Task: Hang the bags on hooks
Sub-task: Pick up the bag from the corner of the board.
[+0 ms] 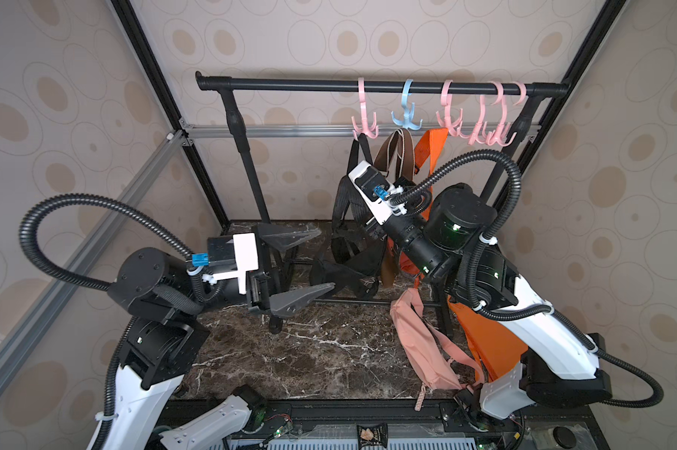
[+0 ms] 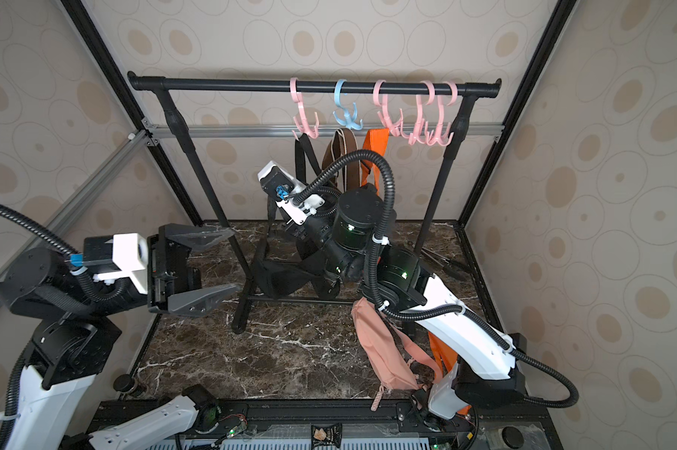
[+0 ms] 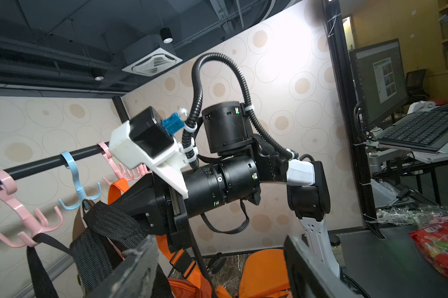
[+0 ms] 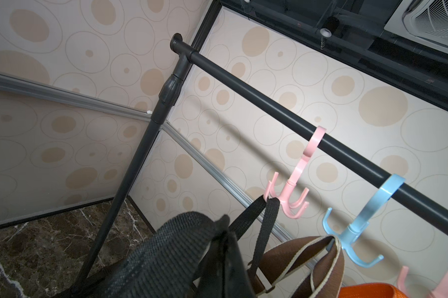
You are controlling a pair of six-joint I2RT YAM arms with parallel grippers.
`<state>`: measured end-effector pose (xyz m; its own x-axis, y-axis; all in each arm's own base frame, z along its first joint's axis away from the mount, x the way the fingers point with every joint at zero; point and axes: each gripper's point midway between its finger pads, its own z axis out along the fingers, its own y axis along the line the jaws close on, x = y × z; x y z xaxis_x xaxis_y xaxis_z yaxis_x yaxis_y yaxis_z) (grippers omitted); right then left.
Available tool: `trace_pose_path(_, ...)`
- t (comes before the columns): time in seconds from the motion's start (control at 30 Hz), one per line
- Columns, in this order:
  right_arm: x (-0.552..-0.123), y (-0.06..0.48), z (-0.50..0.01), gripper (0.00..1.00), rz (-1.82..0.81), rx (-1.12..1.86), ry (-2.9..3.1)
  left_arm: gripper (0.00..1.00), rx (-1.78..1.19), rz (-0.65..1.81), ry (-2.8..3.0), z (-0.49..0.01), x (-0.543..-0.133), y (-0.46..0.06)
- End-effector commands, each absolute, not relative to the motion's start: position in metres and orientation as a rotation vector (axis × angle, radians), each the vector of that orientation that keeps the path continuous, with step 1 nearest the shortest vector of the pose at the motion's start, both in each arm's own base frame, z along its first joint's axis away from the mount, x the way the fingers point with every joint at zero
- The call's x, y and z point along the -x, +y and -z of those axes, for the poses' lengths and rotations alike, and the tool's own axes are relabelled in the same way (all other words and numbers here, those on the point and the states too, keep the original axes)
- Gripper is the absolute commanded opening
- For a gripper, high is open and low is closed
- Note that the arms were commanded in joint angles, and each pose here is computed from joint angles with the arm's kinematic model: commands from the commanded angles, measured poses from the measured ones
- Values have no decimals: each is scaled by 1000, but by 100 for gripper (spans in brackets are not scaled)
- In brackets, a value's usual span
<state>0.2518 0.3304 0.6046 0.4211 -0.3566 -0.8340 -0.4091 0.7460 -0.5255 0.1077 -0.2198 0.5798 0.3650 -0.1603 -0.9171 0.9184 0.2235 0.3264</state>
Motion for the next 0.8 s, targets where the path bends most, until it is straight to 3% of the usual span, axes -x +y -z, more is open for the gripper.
trace_pose_path(0.0,-245,320,-612,0,-77,756,1201,79,-1132,923,956,-549,-125,-237)
trace_pose_path(0.17,-240,320,-615,0,-96,760,1220,82,-1095,864,1059,-520,-159,-253)
trace_pose_path(0.47,-234,328,-612,0,-94,786,1220,84,-913,784,1057,-538,-185,-249)
trace_pose_path(0.67,-231,329,-607,0,-99,788,1191,84,-863,791,993,-548,-174,-238)
trace_pose_path(0.77,-226,330,-605,0,-136,801,1186,77,-888,822,965,-549,-167,-240)
